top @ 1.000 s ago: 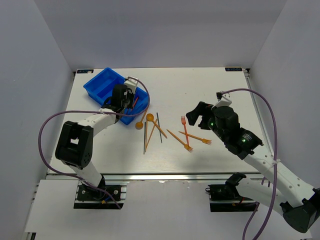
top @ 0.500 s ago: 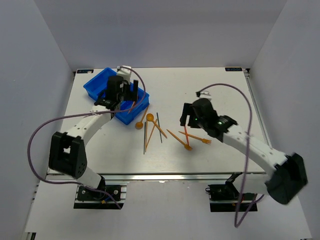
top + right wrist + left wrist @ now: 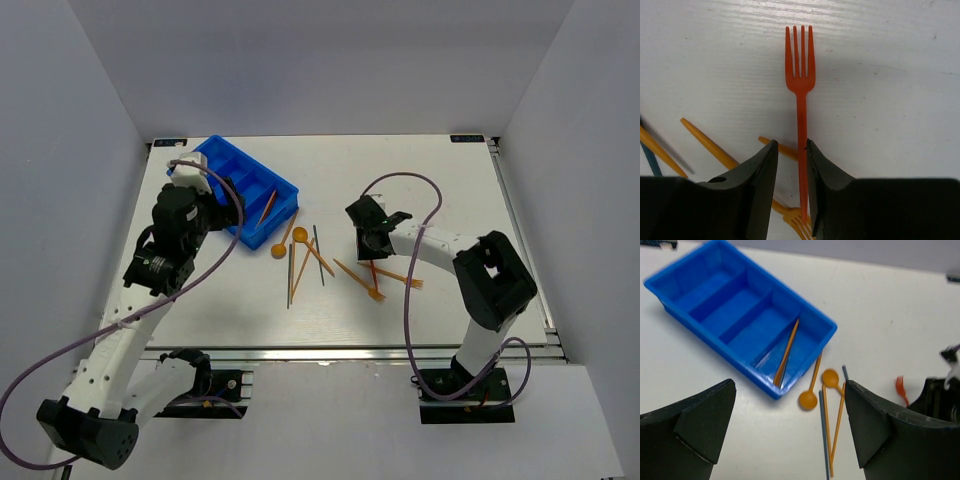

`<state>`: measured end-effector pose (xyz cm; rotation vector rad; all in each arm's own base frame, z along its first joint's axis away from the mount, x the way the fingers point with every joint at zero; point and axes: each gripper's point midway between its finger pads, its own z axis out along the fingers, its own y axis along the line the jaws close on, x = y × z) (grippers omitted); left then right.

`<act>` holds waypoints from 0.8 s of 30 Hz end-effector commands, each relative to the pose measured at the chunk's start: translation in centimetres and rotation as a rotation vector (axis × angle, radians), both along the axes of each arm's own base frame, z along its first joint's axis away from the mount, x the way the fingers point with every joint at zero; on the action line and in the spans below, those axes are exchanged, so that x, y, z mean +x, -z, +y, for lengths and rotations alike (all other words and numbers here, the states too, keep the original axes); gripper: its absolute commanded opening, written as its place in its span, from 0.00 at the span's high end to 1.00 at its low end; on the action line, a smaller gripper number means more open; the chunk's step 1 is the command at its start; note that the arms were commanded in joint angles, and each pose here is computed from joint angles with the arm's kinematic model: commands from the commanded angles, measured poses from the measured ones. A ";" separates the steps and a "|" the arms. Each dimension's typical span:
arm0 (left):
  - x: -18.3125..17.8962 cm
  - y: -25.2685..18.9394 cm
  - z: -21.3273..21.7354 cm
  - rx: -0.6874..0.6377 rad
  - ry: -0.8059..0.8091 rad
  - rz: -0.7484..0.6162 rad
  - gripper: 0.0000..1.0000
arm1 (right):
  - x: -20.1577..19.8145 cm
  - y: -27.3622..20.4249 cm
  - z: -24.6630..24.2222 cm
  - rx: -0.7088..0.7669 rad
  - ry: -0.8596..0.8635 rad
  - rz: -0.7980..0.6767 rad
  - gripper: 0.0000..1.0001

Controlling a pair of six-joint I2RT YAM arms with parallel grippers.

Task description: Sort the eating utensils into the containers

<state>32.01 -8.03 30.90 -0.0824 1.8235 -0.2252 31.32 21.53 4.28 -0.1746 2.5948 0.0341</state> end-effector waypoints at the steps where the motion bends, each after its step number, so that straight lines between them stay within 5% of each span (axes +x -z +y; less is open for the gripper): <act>1: -1.1 4.9 -0.8 0.028 0.060 0.152 0.02 | 1.5 0.2 -0.1 -0.010 0.003 -0.011 0.66; 8: -1.7 5.5 -2.4 -0.021 0.139 0.156 0.02 | 1.4 2.7 -0.8 -0.028 0.013 0.036 0.77; 13: -1.7 5.2 -4.6 -0.126 0.216 0.157 0.02 | 1.3 2.1 -0.2 0.002 -0.005 0.027 1.00; 17: -1.7 4.9 -8.7 -0.346 0.343 0.146 0.02 | 1.6 -2.3 1.9 0.123 -0.060 -0.082 1.00; 21: -2.2 2.8 -14.6 -0.560 0.450 0.099 0.02 | -0.7 -8.5 7.1 0.413 -0.232 -0.186 1.00; 24: -1.9 4.1 -17.3 -0.515 0.383 0.141 0.02 | -3.5 -11.9 9.5 0.568 -0.313 -0.220 1.00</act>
